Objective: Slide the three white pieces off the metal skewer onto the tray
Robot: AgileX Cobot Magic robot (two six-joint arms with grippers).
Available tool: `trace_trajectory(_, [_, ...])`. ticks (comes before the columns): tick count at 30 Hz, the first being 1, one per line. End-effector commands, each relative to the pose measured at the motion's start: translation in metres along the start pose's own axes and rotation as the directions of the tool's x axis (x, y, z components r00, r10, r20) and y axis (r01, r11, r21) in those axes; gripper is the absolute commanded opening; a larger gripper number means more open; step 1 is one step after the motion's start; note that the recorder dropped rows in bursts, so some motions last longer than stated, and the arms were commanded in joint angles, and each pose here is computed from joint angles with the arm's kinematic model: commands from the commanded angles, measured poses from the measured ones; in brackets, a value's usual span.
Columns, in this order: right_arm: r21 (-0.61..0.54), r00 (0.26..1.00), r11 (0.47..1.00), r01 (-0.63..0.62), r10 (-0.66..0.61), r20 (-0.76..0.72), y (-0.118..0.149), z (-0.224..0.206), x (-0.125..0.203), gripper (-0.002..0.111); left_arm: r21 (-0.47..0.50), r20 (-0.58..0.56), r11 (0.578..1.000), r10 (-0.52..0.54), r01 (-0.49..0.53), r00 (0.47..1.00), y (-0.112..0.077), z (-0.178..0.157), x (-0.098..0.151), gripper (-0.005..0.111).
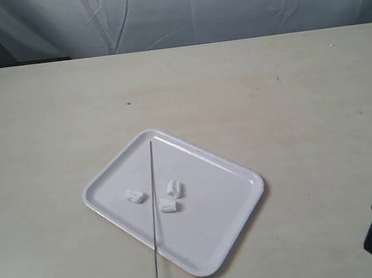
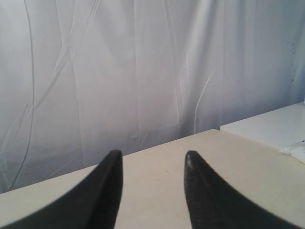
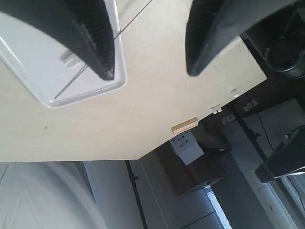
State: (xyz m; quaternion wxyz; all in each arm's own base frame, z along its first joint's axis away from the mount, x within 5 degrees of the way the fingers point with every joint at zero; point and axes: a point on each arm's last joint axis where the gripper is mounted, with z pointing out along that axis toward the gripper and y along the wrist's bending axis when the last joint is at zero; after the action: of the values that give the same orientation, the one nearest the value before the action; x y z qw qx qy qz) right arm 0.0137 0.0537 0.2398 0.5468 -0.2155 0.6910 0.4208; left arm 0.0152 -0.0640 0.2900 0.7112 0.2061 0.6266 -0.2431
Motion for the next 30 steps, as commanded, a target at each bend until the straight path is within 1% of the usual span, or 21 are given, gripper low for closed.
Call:
trace_trajectory(1, [0.016, 0.999, 0.999, 0.038, -0.038, 0.003, -0.002, 0.000, 0.001, 0.045, -0.011, 0.013, 1.000, -0.004, 0.004, 1.000, 0.000, -0.001, 0.000, 0.041])
trace_trajectory(3, [0.097, 0.989, 0.985, 0.146, -0.149, 0.025, -0.008, 0.000, -0.002, 0.045, -0.007, 0.028, 1.000, -0.018, 0.018, 0.999, 0.000, -0.001, -0.001, 0.040])
trace_trajectory(4, [0.159, 0.985, 0.975, 0.157, -0.167, 0.052, -0.012, -0.001, -0.005, 0.045, -0.008, 0.051, 1.000, -0.028, 0.028, 0.998, 0.000, -0.001, -0.003, 0.039])
trace_trajectory(6, [0.274, 0.977, 0.949, 0.156, -0.189, 0.099, -0.018, -0.001, -0.010, 0.045, -0.041, 0.139, 0.998, -0.033, 0.039, 0.990, 0.004, -0.002, -0.011, 0.028])
trace_trajectory(7, [0.337, 0.970, 0.925, 0.174, -0.221, 0.106, -0.022, -0.002, -0.012, 0.045, -0.057, 0.191, 0.998, -0.023, 0.034, 0.981, 0.005, -0.002, -0.016, 0.021])
trace_trajectory(8, [0.395, 0.958, 0.894, 0.214, -0.270, 0.092, -0.026, -0.003, -0.014, 0.045, -0.102, 0.250, 0.994, -0.005, 0.031, 0.968, 0.009, -0.004, -0.021, 0.013])
trace_trajectory(10, [0.466, 0.931, 0.827, 0.314, -0.364, 0.018, -0.031, -0.005, -0.013, 0.045, -0.172, 0.336, 0.985, 0.042, 0.018, 0.941, 0.015, -0.007, -0.029, -0.001])
trace_trajectory(11, [0.491, 0.915, 0.793, 0.362, -0.404, -0.022, -0.033, -0.006, -0.012, 0.045, -0.218, 0.379, 0.976, 0.083, 0.002, 0.922, 0.018, -0.010, -0.034, 0.000])
trace_trajectory(13, [0.526, 0.899, 0.751, 0.399, -0.432, -0.064, -0.036, -0.007, -0.012, 0.045, -0.312, 0.421, 0.950, 0.120, 0.019, 0.899, 0.026, -0.014, -0.038, 0.000])
trace_trajectory(16, [0.562, 0.915, 0.739, 0.371, -0.393, -0.087, -0.044, -0.008, -0.004, 0.045, -0.416, 0.463, 0.905, 0.127, 0.089, 0.877, 0.036, -0.020, -0.041, 0.000])
trace_trajectory(17, [0.573, 0.931, 0.749, 0.334, -0.357, -0.077, -0.047, -0.007, 0.000, 0.045, -0.452, 0.469, 0.885, 0.130, 0.111, 0.874, 0.040, -0.023, -0.042, 0.000])
trace_trajectory(18, [0.583, 0.942, 0.753, 0.305, -0.329, -0.068, -0.051, -0.007, 0.004, 0.045, -0.490, 0.461, 0.864, 0.147, 0.113, 0.875, 0.043, -0.024, -0.041, 0.000])
trace_trajectory(19, [0.599, 0.959, 0.760, 0.252, -0.277, -0.053, -0.056, -0.006, 0.013, 0.045, -0.526, 0.459, 0.840, 0.145, 0.136, 0.876, 0.047, -0.026, -0.041, 0.000])
trace_trajectory(20, [0.610, 0.969, 0.762, 0.218, -0.242, -0.043, -0.060, -0.005, 0.018, 0.045, -0.550, 0.471, 0.813, 0.113, 0.192, 0.875, 0.051, -0.029, -0.039, 0.000])
trace_trajectory(22, [0.639, 0.985, 0.755, 0.150, -0.169, -0.032, -0.068, -0.006, 0.029, 0.045, -0.609, 0.425, 0.759, 0.068, 0.230, 0.903, 0.058, -0.031, -0.033, 0.000])
trace_trajectory(23, [0.651, 0.987, 0.747, 0.135, -0.157, -0.024, -0.069, -0.007, 0.029, 0.045, -0.630, 0.382, 0.742, 0.038, 0.230, 0.923, 0.059, -0.031, -0.030, 0.000])
trace_trajectory(24, [0.663, 0.990, 0.739, 0.121, -0.136, -0.029, -0.070, -0.008, 0.031, 0.045, -0.642, 0.333, 0.738, 0.023, 0.209, 0.942, 0.059, -0.030, -0.027, 0.000])
trace_trajectory(26, [0.681, 0.985, 0.714, 0.166, -0.157, -0.075, -0.072, -0.009, 0.032, 0.045, -0.656, 0.164, 0.749, 0.017, 0.096, 0.986, 0.058, -0.026, -0.015, 0.000])
trace_trajectory(27, [0.684, 0.981, 0.705, 0.187, -0.173, -0.090, -0.072, -0.010, 0.032, 0.045, -0.644, 0.098, 0.762, -0.012, 0.073, 0.995, 0.056, -0.024, -0.009, 0.000])
trace_trajectory(30, [0.701, 0.978, 0.683, 0.203, -0.183, -0.104, -0.074, -0.011, 0.032, 0.045, -0.623, 0.001, 0.778, -0.102, 0.081, 0.995, 0.054, -0.021, 0.003, 0.000])
